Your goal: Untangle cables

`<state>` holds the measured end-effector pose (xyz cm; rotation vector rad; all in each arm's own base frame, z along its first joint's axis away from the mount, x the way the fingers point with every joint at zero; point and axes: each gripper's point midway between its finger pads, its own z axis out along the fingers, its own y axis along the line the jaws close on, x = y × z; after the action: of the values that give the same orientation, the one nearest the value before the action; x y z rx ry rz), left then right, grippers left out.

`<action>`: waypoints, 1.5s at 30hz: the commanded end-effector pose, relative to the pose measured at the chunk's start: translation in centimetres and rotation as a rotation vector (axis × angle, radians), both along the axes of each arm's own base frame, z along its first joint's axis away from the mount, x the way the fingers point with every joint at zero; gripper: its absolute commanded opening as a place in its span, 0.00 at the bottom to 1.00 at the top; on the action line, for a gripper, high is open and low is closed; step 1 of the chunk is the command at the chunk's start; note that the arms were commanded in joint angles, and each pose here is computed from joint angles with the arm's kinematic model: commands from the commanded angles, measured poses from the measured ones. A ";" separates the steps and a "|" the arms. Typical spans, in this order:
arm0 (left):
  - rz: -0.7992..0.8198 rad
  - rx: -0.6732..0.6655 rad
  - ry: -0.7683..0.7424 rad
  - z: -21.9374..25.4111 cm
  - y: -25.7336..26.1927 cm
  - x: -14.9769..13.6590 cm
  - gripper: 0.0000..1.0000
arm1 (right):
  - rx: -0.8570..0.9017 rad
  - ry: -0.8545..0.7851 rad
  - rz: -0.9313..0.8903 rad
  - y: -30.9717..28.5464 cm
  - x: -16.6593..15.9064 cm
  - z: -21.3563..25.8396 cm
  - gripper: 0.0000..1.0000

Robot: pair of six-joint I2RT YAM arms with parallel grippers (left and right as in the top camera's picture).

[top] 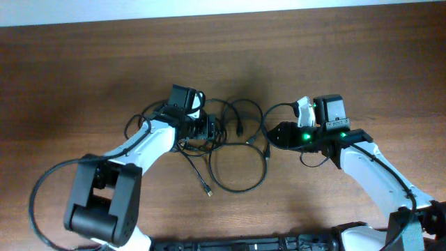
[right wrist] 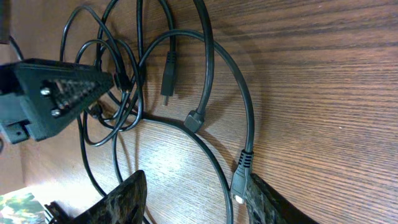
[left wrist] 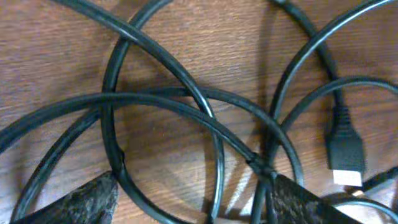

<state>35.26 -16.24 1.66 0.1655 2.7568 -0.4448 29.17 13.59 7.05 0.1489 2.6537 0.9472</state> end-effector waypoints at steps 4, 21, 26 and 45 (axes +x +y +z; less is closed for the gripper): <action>-0.074 -0.005 -0.006 -1.0 -0.8 -0.1 0.56 | -0.015 -0.015 0.012 0.0 0.2 0.1 0.50; -0.083 -0.064 -0.028 1.7 -5.7 1.1 0.48 | -0.019 -0.012 0.011 0.0 0.1 0.0 0.50; 0.035 0.069 0.026 -1.5 -5.8 -0.3 0.49 | -0.020 -0.006 0.011 -0.1 0.0 -0.1 0.50; -0.114 -0.321 -0.219 16.7 -8.0 0.1 0.00 | -0.026 -0.167 0.064 0.3 2.2 2.5 0.50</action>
<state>35.94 -23.15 12.46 0.1907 2.5653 -0.6382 30.34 13.56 7.61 0.0789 2.5925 0.9176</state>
